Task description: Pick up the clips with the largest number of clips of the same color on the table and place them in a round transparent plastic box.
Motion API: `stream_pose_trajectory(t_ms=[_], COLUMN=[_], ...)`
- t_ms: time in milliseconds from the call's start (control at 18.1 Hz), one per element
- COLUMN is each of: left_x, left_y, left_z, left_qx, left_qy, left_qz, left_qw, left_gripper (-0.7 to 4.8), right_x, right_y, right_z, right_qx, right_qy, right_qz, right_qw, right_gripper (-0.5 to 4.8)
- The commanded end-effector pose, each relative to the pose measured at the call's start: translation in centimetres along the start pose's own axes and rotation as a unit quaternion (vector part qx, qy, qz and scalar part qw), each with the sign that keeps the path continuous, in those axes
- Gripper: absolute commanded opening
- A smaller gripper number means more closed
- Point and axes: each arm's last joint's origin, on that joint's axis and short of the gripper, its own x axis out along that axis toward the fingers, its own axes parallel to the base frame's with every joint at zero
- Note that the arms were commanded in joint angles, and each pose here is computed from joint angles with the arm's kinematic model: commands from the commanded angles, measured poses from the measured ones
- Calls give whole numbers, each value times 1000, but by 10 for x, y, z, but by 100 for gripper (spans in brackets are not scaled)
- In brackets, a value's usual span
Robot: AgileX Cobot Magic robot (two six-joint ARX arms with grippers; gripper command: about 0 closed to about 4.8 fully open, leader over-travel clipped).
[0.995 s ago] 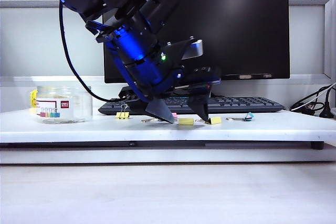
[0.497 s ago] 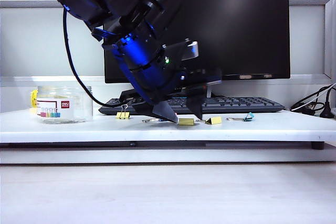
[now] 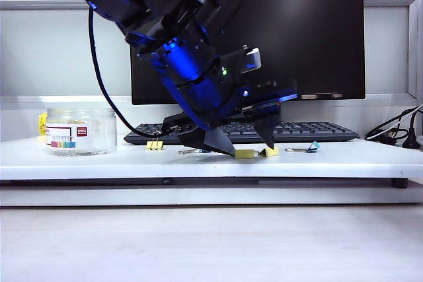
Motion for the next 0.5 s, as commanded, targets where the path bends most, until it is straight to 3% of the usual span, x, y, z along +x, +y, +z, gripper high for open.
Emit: stream_pose_trajectory(t_ms=[55, 497], left_x=[5, 5], left_y=[13, 15], left_z=[-37, -43], left_qx=[-6, -5], left_qy=[136, 158], left_qz=[50, 69], left_qw=[989, 985], left_gripper=[313, 308], right_x=[0, 0], right_y=[0, 0], right_z=[0, 0], right_qx=[-3, -3], right_qy=[-3, -3], right_qz=[2, 2], right_qw=[1000, 1000], right_gripper=[-1, -1])
